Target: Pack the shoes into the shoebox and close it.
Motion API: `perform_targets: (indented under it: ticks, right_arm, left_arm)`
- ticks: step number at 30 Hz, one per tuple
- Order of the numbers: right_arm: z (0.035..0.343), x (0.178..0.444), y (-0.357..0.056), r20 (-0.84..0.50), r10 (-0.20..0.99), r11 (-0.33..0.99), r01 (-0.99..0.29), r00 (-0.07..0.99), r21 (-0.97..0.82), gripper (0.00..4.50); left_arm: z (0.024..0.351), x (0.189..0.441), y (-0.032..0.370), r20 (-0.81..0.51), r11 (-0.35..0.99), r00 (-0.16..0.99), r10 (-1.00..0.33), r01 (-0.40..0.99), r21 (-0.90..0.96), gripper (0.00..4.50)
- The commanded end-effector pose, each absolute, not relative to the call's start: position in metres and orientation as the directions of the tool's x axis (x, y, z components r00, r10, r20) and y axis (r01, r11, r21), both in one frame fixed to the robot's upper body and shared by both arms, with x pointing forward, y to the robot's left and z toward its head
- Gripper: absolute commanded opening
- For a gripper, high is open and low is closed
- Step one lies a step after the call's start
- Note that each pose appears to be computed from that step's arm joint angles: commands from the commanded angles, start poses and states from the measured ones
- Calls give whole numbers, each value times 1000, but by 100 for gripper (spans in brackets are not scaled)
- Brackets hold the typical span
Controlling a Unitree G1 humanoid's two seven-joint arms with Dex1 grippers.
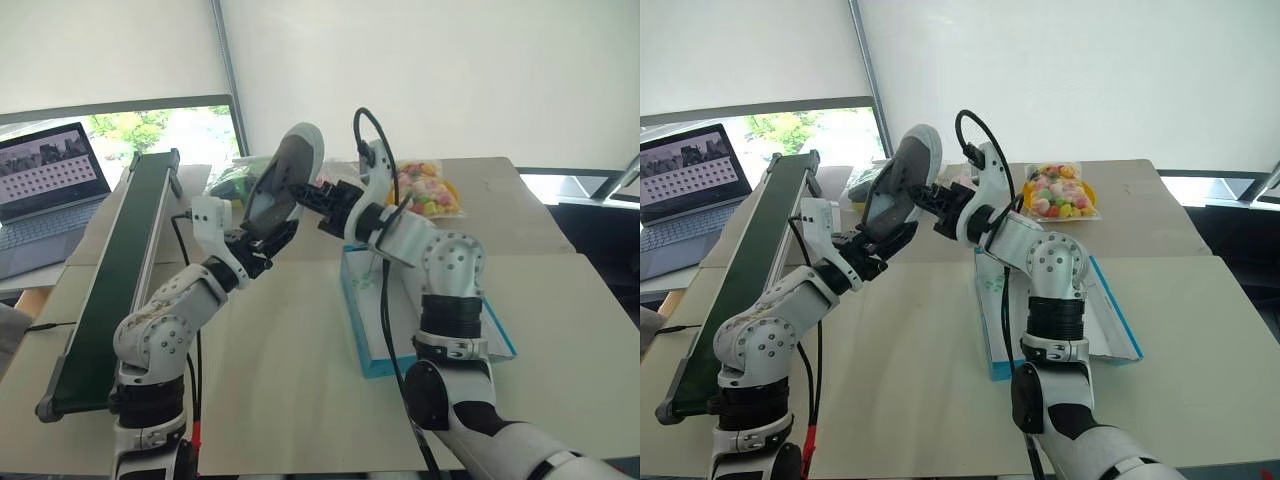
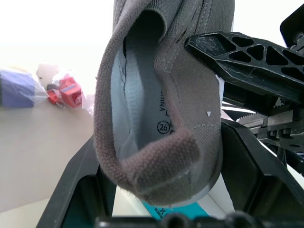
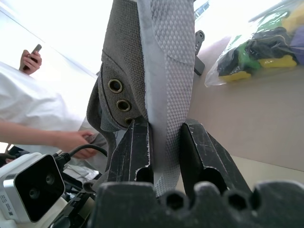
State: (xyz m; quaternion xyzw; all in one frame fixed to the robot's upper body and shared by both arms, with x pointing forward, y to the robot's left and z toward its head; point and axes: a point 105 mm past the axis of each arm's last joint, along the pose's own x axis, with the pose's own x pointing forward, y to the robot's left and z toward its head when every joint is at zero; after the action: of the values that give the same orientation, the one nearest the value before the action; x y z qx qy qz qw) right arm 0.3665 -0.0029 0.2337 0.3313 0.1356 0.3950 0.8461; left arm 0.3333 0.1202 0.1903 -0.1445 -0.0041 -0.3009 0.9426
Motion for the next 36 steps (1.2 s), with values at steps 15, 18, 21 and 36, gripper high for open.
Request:
perform_targets:
  ticks: [15,18,21,36]
  right_arm:
    - [274,381,-119,-91,545,790,-474,834,389,51]
    - [261,367,-138,-288,559,824,-480,778,301,51]
    - [251,355,-142,-429,572,819,-507,699,267,51]
    - [127,334,-206,-794,293,927,-363,533,98,51]
  left_arm:
    - [177,313,107,-1,712,712,-702,702,-19,444]
    - [167,306,99,-37,663,662,-748,748,-18,444]
    - [156,300,89,-77,614,612,-787,789,-5,444]
    - [139,280,66,-125,471,478,-869,878,82,444]
